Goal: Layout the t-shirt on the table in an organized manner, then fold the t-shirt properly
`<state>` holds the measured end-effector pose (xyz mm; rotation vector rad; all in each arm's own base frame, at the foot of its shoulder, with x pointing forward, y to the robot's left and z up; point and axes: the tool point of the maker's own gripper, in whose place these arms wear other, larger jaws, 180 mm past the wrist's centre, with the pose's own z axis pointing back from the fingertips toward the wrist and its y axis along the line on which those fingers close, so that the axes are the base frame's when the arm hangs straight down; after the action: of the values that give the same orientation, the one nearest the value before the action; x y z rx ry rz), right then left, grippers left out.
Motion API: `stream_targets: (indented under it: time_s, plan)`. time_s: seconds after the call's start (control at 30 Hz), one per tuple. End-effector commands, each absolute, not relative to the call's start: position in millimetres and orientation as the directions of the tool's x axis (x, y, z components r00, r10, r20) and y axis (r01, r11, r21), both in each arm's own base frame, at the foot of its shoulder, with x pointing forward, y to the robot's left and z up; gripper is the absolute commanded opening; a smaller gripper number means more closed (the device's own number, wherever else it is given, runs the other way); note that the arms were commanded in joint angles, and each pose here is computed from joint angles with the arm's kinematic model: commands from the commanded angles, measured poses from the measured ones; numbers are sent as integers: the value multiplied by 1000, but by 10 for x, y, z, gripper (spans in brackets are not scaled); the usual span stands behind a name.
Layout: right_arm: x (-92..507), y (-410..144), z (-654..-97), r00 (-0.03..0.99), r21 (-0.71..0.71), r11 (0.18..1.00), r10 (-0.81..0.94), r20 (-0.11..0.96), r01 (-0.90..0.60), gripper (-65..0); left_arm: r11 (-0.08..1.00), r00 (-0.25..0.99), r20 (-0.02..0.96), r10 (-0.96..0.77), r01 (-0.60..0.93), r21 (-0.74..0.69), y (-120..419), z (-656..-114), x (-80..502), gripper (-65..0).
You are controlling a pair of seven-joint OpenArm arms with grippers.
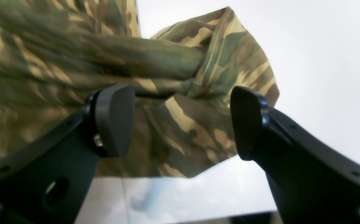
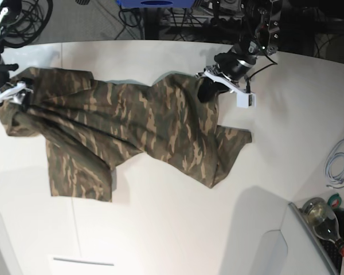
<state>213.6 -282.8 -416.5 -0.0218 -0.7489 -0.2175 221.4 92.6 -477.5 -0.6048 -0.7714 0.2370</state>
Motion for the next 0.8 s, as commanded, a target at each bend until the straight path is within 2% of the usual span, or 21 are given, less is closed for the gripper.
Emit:
stream_targets:
  time_s: [0.0,0.17,0.2,0.23,0.27,0.4,0.6,0.77]
  plan:
    - [2294,-2836,-4053,682,39,980,-163,713,194,-209,801,684,598,418,32,-597,929,-4697,2256,-650]
    - [2329,-2789,-4221,730,-7,985,-124,672,174,-191,801,687,595,418,30,-597,927,-4706,2240,-650]
    - [2307,-2792,-4259,739,-10,985,-124,662,174,-195,801,687,595,418,30,-597,927,-4706,2240,-650]
    - [2291,-2805,-4275,743,-14,984,-125,657,177,-227,801,687,595,418,29,-597,929,-4708,2235,-650]
    - [2284,-2815,-4279,744,-14,984,-127,656,180,-279,803,687,596,416,30,-595,940,-4709,2234,-650]
    - [2201,-2812,-4319,765,-19,984,-127,631,179,-648,809,688,600,408,31,-586,986,-4711,2235,-650]
    - [1982,-2899,-4141,794,-81,981,-91,601,174,-650,819,689,608,394,36,-572,1056,-4713,2235,-650]
    - [1675,-2904,-4245,854,-103,981,-89,513,164,-648,823,689,612,389,39,-567,1078,-4709,2248,-650]
